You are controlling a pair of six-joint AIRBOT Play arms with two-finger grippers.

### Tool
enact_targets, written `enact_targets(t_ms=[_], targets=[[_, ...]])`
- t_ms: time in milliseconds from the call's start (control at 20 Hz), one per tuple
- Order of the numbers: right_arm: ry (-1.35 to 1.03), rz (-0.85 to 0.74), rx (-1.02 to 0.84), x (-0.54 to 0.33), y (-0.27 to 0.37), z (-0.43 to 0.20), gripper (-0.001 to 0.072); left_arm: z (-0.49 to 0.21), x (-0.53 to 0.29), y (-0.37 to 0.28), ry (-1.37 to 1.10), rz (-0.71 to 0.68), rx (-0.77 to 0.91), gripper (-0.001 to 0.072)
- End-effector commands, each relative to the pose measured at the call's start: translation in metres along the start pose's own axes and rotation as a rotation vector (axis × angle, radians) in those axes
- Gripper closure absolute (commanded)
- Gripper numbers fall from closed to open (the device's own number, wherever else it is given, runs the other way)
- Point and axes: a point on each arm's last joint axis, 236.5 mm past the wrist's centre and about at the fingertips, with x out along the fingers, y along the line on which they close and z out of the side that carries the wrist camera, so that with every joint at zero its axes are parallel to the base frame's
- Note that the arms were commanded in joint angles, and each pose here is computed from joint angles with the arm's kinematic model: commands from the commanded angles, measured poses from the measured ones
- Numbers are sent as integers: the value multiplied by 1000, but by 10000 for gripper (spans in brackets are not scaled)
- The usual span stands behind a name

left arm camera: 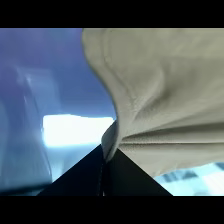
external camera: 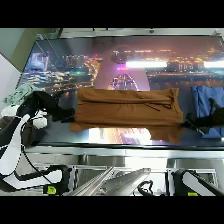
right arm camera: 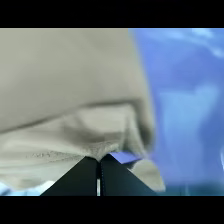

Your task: Fold the shirts.

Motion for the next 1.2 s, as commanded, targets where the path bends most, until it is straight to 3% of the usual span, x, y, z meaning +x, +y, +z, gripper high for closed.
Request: enact_targets(t_ms=[0, 200, 350, 650, 950, 1000, 1050, 1100, 1150], targets=[[-138, 87, -117, -12, 57, 60, 687, 58, -41, -14, -191, 12, 20, 695], [-244, 94, -184, -2, 96, 128, 687, 124, -58, -38, -283, -16, 45, 695], [-266, 77, -186, 22, 108, 160, 686, 170, -45, -43, -345, 48, 49, 695], [-206, 34, -176, 74, 91, 165, 687, 206, 4, -39, -269, 105, 71, 695], [-225, -7, -215, 72, 84, 171, 685, 222, 16, -47, -255, 100, 89, 694], [-227, -4, -217, 70, 86, 171, 679, 223, 13, -52, -261, 98, 99, 648], [-224, -3, -219, 68, 87, 170, 573, 222, 11, -59, -259, 97, 114, 355], [-210, -1, -221, 67, 87, 167, 363, 222, 9, -65, -261, 96, 125, 26], [-181, 0, -225, 66, 88, 161, 217, 221, 6, -71, -261, 91, 134, 3]])
